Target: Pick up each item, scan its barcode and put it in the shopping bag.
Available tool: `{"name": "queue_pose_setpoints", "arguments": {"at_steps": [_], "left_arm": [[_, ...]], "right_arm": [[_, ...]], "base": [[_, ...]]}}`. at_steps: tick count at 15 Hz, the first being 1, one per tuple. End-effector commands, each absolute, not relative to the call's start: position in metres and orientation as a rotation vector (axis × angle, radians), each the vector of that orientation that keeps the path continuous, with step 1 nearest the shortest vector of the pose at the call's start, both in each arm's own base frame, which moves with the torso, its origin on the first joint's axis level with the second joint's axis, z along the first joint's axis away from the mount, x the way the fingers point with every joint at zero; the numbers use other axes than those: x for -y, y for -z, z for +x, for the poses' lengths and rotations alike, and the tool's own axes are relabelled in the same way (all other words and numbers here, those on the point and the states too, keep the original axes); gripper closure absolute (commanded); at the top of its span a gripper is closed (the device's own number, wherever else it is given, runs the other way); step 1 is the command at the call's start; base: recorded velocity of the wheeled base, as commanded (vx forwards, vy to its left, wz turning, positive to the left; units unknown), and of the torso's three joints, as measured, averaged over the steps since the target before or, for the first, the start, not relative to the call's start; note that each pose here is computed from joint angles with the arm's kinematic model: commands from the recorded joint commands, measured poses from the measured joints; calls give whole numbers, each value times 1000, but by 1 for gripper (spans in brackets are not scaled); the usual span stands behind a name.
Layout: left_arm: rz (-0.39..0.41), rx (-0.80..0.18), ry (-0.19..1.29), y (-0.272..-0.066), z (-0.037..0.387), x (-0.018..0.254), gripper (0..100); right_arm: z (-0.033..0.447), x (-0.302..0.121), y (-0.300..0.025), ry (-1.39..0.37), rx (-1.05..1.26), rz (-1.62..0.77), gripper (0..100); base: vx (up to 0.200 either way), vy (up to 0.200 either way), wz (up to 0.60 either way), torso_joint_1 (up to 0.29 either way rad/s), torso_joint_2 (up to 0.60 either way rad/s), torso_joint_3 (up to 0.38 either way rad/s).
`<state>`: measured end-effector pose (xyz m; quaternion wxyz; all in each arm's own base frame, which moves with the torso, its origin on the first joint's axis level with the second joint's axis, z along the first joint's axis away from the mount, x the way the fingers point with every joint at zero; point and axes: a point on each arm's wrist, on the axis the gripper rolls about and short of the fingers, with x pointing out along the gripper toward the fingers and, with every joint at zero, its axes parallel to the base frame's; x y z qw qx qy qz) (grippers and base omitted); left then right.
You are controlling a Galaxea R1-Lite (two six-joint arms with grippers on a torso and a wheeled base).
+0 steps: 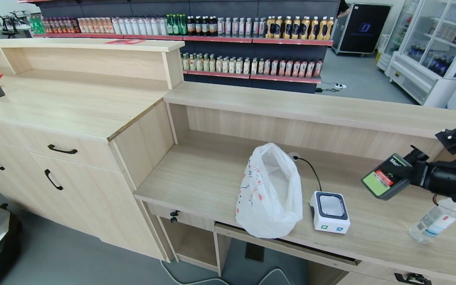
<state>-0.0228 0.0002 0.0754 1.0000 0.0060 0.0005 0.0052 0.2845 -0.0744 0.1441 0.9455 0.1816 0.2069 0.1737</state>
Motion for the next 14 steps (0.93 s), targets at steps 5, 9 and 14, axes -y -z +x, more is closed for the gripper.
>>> {"name": "queue_pose_setpoints", "arguments": {"at_steps": [5, 9, 14], "left_arm": [[12, 0, -11, -75, -23, 0, 100], [12, 0, -11, -75, -23, 0, 100], [12, 0, -11, -75, -23, 0, 100]], "right_arm": [[306, 84, -97, -308, -510, 321, 100], [306, 75, -89, -332, -521, 322, 100], [320, 72, -73, -387, -473, 312, 100]], "base": [[0, 0, 0, 0, 0, 0], [0, 0, 0, 0, 0, 0], [0, 0, 0, 0, 0, 0]]}}
